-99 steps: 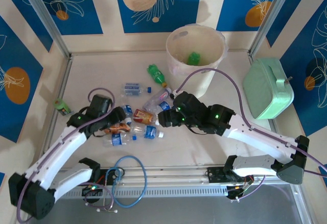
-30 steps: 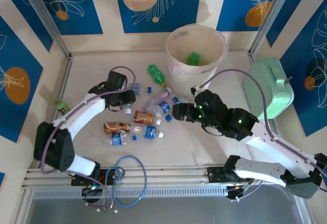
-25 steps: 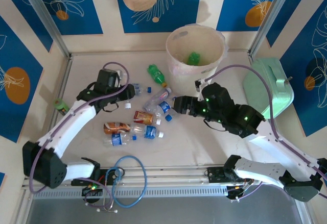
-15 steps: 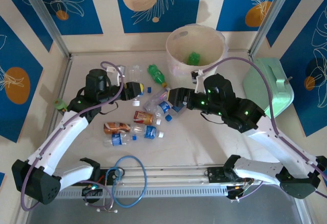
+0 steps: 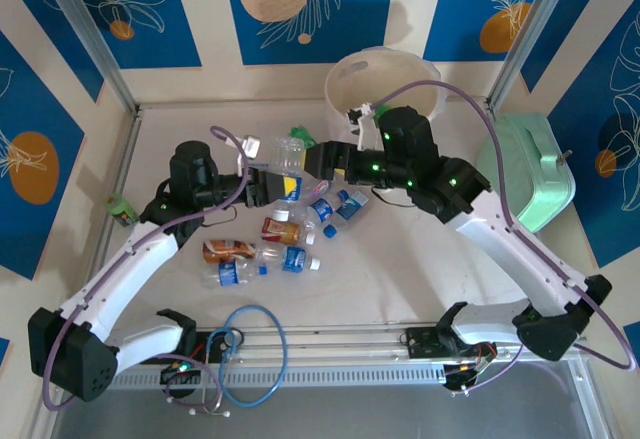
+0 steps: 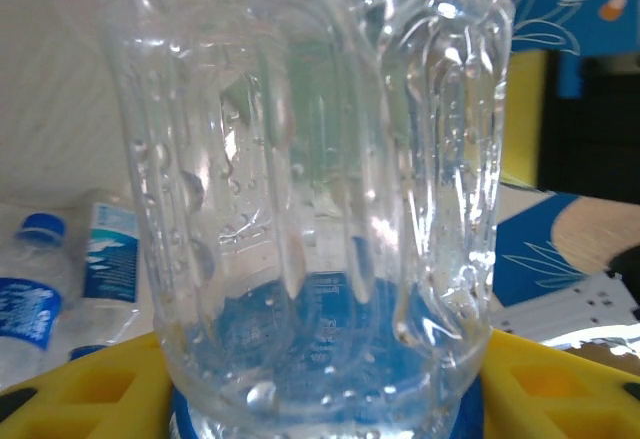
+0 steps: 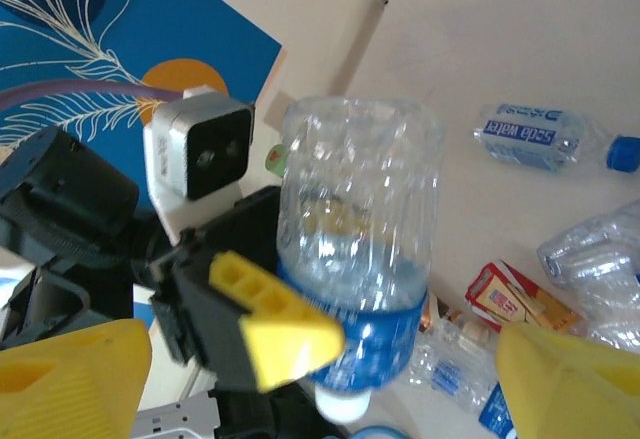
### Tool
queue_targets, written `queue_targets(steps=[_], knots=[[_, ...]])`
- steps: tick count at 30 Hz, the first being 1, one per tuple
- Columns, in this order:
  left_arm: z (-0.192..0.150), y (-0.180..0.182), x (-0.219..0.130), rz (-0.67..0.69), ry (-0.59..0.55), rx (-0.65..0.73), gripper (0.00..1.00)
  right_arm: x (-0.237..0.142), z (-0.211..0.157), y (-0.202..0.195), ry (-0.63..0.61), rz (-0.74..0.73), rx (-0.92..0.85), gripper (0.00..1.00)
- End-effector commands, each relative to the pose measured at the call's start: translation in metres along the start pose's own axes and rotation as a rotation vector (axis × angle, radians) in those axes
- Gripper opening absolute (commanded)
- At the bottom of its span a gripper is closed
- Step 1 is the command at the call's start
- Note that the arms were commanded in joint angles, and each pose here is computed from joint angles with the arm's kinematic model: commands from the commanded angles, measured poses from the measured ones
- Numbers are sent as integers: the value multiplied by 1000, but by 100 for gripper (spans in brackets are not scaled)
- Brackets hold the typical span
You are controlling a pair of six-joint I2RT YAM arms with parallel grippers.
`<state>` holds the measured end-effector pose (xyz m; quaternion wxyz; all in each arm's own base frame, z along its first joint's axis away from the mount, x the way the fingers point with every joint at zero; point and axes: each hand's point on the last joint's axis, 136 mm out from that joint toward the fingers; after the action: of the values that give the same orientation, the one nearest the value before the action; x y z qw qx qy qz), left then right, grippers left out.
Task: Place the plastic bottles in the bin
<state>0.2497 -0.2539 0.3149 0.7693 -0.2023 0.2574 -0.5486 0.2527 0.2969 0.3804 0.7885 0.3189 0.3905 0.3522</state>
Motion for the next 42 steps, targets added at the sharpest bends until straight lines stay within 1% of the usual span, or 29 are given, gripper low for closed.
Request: queue_targets(steps=[1, 8, 11, 13, 20, 32, 39, 40, 42], knots=[[10, -38, -4, -145, -18, 72, 56, 4, 9, 15, 15, 51, -39, 90], [9, -55, -5, -222, -6, 91, 56, 19, 18, 13, 21, 33, -42, 90], [7, -60, -5, -247, 1, 96, 53, 25, 18, 11, 32, 33, -38, 90], [7, -62, -5, -260, 5, 98, 53, 28, 18, 11, 42, 37, -34, 90], [7, -66, -6, -273, 5, 101, 55, 33, 14, 15, 61, 66, -28, 87], [8, -73, -9, -294, 6, 107, 55, 41, 11, 18, 85, 88, -15, 86], [7, -71, -9, -276, 9, 107, 61, 39, 13, 22, 82, 102, -23, 71], [6, -70, -9, -270, 8, 106, 63, 38, 14, 24, 79, 105, -26, 69], [7, -68, -9, -258, 4, 109, 70, 35, 14, 25, 75, 109, -31, 68]])
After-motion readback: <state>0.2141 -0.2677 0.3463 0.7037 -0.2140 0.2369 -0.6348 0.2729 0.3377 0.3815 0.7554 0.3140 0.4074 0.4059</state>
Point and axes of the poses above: each hand's point on the last joint's axis, 136 mm out from that joint toward the fingers, its own x axis out along the fingers, its own y axis along the line the jaws close on, z = x × y, and after that the axes turned 9 degrees about x, right-handed
